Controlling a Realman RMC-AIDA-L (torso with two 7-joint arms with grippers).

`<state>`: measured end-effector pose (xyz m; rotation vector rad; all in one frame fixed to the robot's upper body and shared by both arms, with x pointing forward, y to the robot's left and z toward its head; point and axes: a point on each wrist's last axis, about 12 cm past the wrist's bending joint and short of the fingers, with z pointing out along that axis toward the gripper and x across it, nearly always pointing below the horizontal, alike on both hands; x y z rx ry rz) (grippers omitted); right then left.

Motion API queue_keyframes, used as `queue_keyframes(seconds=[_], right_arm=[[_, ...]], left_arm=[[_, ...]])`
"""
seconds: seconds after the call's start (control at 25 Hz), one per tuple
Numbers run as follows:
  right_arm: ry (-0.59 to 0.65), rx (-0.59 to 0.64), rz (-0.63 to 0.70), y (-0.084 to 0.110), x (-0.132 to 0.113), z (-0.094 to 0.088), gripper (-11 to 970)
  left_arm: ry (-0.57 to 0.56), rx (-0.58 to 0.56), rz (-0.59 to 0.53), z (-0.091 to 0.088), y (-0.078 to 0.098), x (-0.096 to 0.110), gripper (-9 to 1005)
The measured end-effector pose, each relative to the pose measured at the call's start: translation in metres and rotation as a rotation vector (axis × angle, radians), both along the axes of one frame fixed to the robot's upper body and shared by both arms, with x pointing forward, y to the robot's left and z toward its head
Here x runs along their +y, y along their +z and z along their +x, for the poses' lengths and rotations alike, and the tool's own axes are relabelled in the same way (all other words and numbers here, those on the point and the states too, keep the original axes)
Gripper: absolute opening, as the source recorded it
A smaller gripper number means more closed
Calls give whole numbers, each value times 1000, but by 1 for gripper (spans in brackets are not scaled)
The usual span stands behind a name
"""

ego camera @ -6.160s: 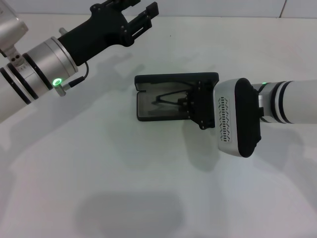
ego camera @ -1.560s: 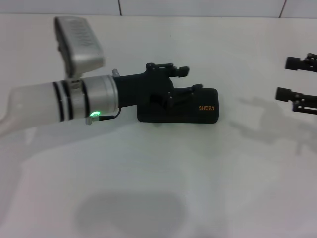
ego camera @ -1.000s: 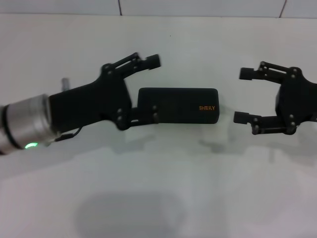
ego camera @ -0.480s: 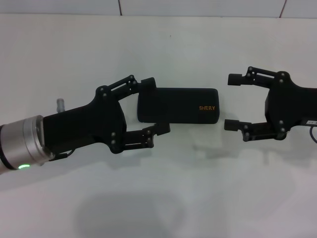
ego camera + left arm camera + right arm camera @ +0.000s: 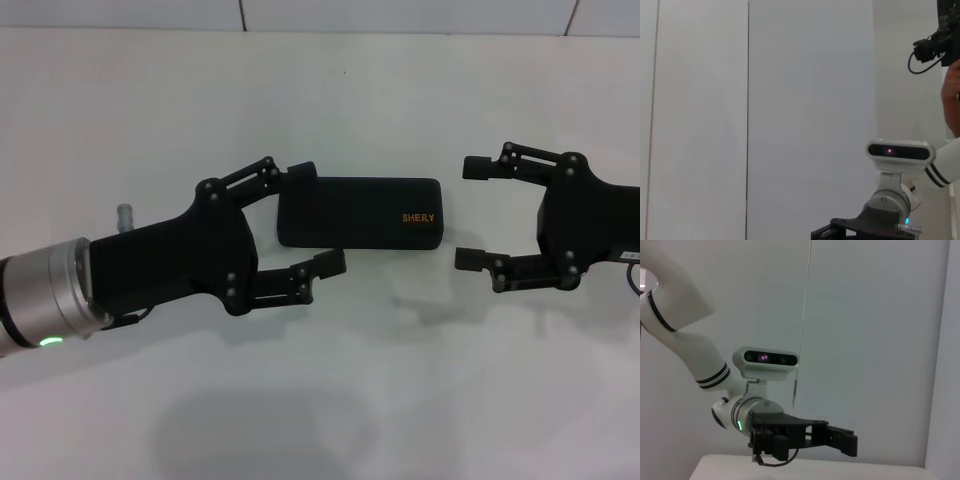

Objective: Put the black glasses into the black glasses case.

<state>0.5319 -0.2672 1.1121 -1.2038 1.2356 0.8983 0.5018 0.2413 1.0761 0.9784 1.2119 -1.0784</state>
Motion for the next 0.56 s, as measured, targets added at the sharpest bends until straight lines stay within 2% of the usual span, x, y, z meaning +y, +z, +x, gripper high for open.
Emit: queue_keyframes(seconds=[0.56], right_arm=[[2,3,3,-1,-1,-2,885]], left_arm=[[1,7,-7,-3,-2,-2,881]])
